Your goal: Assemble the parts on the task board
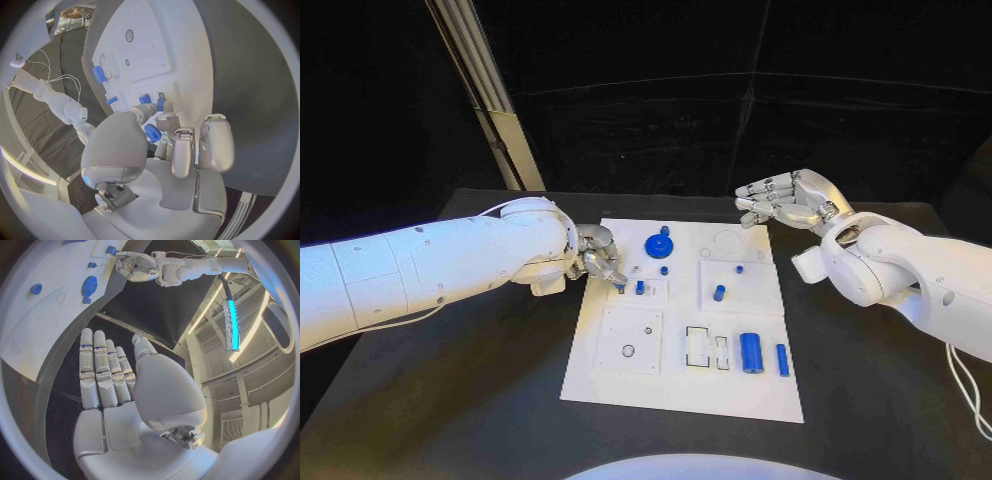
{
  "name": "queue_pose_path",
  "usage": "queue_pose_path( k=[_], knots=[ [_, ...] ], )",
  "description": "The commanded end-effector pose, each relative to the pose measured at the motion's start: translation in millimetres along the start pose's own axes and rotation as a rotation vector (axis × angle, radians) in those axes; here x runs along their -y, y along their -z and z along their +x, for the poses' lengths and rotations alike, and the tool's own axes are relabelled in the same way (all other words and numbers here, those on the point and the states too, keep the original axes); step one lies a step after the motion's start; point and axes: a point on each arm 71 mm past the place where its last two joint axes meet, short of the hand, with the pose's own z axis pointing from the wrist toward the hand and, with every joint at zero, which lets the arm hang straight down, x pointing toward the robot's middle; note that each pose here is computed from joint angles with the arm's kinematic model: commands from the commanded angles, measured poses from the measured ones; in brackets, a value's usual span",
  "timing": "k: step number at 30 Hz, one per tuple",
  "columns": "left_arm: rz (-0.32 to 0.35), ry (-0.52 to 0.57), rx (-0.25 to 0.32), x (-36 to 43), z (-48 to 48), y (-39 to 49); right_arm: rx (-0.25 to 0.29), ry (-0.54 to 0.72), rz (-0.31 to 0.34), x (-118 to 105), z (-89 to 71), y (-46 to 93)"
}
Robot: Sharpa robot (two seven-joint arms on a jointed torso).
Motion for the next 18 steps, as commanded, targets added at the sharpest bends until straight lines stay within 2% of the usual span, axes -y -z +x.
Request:
queue_pose_path(
  k=[1,18],
  knots=[
    [-0.033,-0.028,-0.023,-2.0,2.3,-0.5,-0.01,-0.007,-0.016,-2.3,1.0,-0.5],
    [-0.031,-0.04,-0.047,-1.4,6.5,-1.5,-0.014,-0.009,-0.017,-2.4,1.3,-0.5]
  ],
)
